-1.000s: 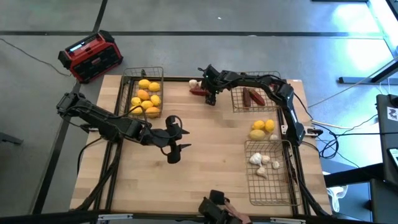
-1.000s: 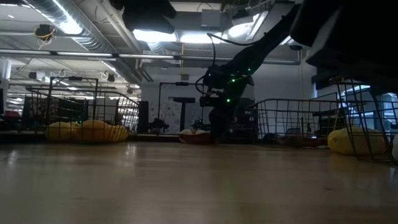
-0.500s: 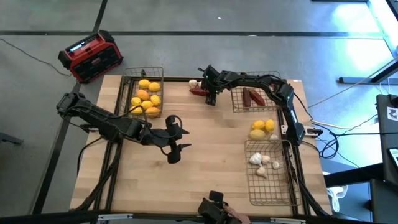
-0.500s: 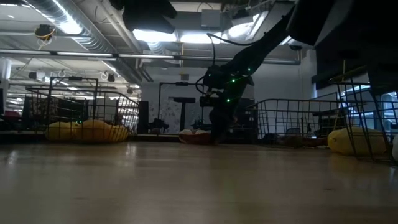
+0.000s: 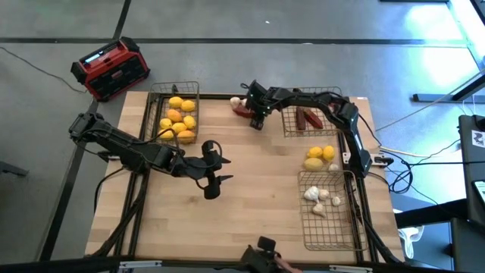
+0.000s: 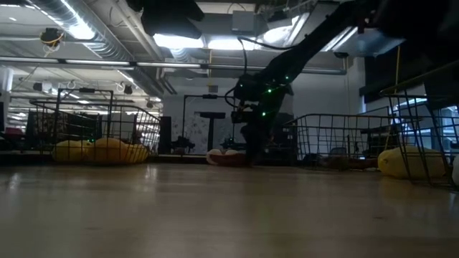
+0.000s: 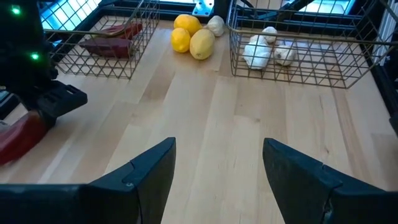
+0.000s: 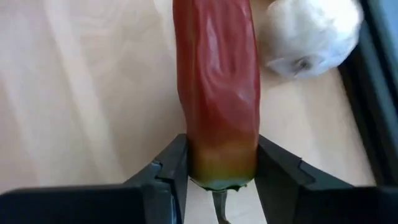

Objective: Sort produce into baskets
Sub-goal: Put the red chili pepper into the top right wire basket

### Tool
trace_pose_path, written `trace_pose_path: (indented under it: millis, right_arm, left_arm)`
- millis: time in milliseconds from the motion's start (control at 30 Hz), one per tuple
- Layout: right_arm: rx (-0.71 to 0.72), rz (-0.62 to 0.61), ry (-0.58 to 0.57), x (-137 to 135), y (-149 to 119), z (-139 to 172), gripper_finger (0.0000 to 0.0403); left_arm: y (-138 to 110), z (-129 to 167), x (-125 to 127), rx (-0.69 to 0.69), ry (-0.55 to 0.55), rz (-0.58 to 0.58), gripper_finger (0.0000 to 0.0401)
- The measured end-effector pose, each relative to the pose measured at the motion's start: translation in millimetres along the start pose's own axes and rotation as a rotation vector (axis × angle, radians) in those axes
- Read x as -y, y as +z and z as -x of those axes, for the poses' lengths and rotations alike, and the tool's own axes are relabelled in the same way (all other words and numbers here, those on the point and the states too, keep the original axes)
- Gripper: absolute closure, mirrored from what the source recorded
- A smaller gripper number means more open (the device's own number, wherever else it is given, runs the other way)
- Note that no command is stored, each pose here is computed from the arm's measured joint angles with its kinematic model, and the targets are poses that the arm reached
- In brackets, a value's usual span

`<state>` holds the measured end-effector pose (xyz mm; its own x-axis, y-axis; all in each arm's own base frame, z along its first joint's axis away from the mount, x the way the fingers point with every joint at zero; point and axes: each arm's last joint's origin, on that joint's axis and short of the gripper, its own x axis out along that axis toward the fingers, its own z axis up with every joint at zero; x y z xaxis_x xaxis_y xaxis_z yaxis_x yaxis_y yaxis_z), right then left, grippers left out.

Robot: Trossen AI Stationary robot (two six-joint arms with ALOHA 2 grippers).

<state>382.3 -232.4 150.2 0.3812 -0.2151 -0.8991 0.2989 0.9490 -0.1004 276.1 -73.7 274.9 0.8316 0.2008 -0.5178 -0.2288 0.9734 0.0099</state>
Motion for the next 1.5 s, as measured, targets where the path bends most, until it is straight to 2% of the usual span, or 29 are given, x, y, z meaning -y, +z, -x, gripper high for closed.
trace_pose_path:
  millis: [200,567,800,1000,1267,1367,1500]
  right_arm:
    - [-0.013,-0.021,0.010,-13.7,3.9,23.0,0.0264]
    - [0.096,-0.036,-0.089,-19.3,11.1,125.2,0.0263]
    - [0.126,-0.044,-0.168,-19.6,-3.8,193.4,0.0263]
    - [0.095,-0.048,-0.239,-21.5,-24.9,237.3,0.0263]
    - [0.033,-0.129,-0.278,-11.1,-50.4,264.3,0.0263]
    - [0.006,-0.178,-0.288,-4.5,-61.6,262.5,0.0263]
    - [-0.068,-0.250,-0.296,5.5,-78.5,245.4,0.0263]
  left_arm:
    - [0.0,0.0,0.0,0.000,0.000,0.009,0.0164]
    - [0.0,0.0,0.0,0.000,0.000,0.016,0.0164]
    - [0.0,0.0,0.0,0.000,0.000,0.017,0.0164]
    - [0.0,0.0,0.0,0.000,0.000,0.017,0.0164]
    - [0.0,-0.1,0.0,0.000,0.000,0.016,0.0164]
    - [0.0,0.0,0.0,0.000,0.000,0.017,0.0164]
    - [0.0,0.0,0.0,0.000,0.000,0.017,0.0164]
